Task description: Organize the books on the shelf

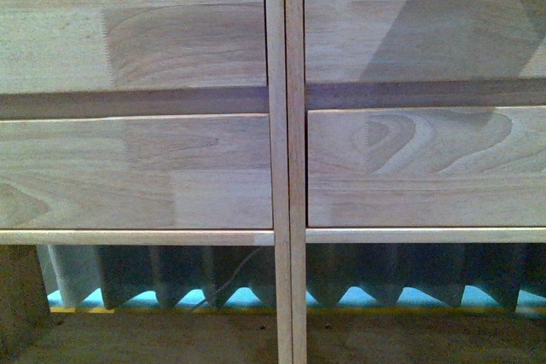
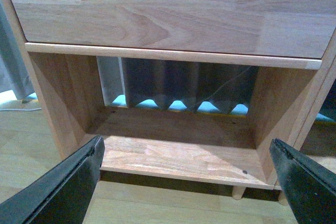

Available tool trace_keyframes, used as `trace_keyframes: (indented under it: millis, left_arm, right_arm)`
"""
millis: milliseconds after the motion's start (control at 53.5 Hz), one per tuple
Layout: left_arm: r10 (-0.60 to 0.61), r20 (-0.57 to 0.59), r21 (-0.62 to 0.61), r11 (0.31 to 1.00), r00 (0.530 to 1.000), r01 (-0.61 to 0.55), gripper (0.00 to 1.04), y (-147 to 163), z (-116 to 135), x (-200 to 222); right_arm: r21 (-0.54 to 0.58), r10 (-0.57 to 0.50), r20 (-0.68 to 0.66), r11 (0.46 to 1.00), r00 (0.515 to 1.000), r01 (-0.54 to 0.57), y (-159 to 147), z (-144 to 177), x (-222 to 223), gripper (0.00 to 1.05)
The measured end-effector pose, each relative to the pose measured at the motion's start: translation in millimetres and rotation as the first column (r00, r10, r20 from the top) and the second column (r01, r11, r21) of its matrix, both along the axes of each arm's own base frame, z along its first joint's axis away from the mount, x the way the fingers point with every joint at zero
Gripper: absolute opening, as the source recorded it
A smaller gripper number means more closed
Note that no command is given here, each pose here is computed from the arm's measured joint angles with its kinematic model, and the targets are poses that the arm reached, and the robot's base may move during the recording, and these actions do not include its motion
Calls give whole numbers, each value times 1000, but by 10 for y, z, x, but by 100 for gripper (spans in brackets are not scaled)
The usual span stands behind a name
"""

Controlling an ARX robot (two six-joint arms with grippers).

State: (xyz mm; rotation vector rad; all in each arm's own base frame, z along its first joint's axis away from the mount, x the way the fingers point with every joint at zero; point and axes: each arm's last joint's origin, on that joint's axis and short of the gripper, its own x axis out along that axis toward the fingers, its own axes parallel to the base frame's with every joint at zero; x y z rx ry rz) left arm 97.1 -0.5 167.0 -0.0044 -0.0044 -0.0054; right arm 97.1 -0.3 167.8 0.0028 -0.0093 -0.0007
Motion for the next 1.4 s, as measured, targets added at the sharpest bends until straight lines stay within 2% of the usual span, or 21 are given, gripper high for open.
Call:
trace_keyframes:
  millis: [1214, 1252, 1289, 1308, 1345, 1364, 1401]
  left_arm:
    - [0, 0, 0, 1000, 1000, 0, 97, 0, 0, 0]
    - [0, 0, 0, 1000, 1000, 0, 97, 0, 0, 0]
    - [-1, 0, 0, 1000, 1000, 1, 97, 0, 0, 0]
    - [0, 0, 0, 1000, 1000, 0, 97, 0, 0, 0]
    - [2, 1, 0, 1000, 1000, -2, 97, 1, 1, 0]
    - [2, 1, 0, 1000, 1000, -2, 97, 1, 1, 0]
    - [-1, 1, 0, 1000, 1000, 1, 97, 0, 1, 0]
  right_arm:
    - [0, 0, 0, 1000, 1000, 0, 0, 0, 0, 98]
    - [10, -25, -6, 1000, 1000, 26, 0, -4, 4, 98]
    - [51, -165, -41, 985, 985, 167, 7, -6, 23, 98]
    - [63, -202, -54, 977, 978, 205, 13, -3, 29, 98]
    - [81, -314, -101, 943, 944, 322, 36, -2, 53, 98]
    - [94, -392, -121, 910, 912, 403, 33, -5, 61, 98]
    - [86, -466, -155, 872, 871, 482, 29, -25, 74, 98]
